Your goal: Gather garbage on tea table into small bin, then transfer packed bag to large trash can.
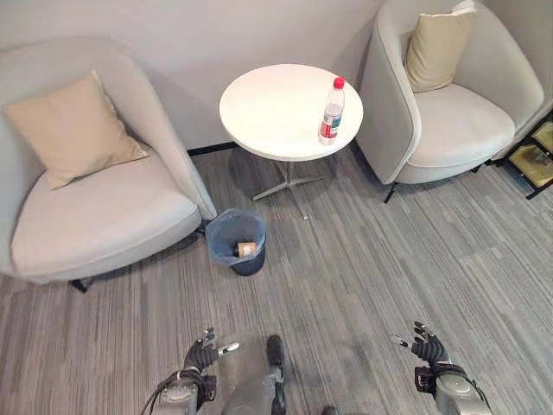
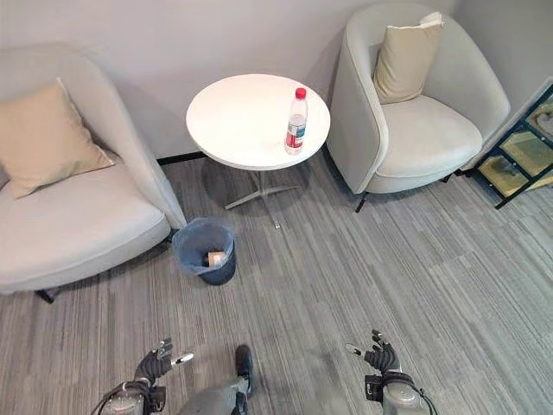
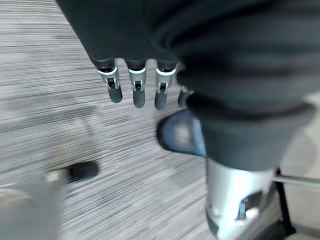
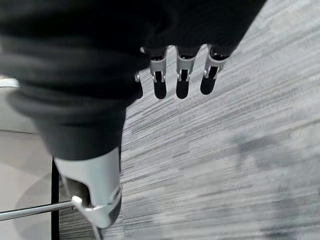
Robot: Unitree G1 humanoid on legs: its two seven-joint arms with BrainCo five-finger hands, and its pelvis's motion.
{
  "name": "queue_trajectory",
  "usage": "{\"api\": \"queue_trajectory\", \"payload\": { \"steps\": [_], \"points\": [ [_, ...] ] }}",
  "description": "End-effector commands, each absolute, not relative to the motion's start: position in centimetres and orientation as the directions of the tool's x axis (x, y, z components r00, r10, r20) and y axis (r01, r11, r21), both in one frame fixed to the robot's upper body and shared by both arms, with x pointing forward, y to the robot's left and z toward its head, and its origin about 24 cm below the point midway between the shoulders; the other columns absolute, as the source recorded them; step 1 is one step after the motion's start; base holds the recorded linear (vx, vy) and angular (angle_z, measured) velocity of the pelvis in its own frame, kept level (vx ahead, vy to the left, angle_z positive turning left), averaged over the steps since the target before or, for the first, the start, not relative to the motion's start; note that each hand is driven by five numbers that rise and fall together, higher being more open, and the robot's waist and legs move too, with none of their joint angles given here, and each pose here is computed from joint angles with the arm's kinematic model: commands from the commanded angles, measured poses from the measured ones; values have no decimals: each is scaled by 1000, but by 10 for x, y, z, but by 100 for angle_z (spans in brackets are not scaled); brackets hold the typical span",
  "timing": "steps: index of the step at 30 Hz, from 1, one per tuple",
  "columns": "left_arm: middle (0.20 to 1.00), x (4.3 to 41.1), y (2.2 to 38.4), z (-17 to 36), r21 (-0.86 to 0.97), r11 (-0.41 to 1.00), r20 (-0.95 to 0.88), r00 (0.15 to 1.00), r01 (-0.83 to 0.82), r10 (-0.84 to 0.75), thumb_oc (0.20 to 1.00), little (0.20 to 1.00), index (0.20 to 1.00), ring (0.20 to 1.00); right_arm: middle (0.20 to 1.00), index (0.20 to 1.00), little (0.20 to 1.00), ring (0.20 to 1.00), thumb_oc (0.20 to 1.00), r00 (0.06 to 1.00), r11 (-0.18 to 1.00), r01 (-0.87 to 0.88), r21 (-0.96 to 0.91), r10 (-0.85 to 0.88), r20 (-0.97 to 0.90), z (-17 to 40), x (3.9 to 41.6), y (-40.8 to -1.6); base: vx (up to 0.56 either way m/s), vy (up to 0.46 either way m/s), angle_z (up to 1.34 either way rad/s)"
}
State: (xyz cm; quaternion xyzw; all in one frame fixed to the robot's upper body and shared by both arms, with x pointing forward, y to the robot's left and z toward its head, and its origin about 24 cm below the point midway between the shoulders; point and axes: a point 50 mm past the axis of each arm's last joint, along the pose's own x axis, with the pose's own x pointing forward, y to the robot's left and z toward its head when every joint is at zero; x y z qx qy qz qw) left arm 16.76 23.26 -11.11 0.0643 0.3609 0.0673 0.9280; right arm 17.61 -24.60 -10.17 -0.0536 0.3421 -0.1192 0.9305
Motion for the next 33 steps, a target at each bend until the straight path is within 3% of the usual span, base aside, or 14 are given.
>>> {"api": "queue_trajectory", "payload": {
  "steps": [1,9,25,33],
  "points": [
    [1000,174,244,-99,211,975,-599,779,-71,186,1000,1000,1000,1000,1000,1000,1000,1000,1000,812,970,143,-196,-228,-537,-84,197,-247,321,113,-17],
    [1000,166,244,-106,206,975,-626,753,-87,200,1000,1000,1000,1000,1000,1000,1000,1000,1000,828,971,118,-207,-211,-519,-79,206,-244,263,-4,-9],
    [1000,169,228,-113,160,985,-656,737,-72,160,1000,1000,1000,1000,1000,1000,1000,1000,1000,801,961,150,-231,-255,-541,-82,191,-261,311,-208,34],
    [1000,160,229,-118,178,983,-683,713,-48,159,1000,1000,1000,1000,1000,1000,1000,1000,1000,778,959,143,-246,-262,-571,-89,184,-260,261,4,2]
  ]
}}
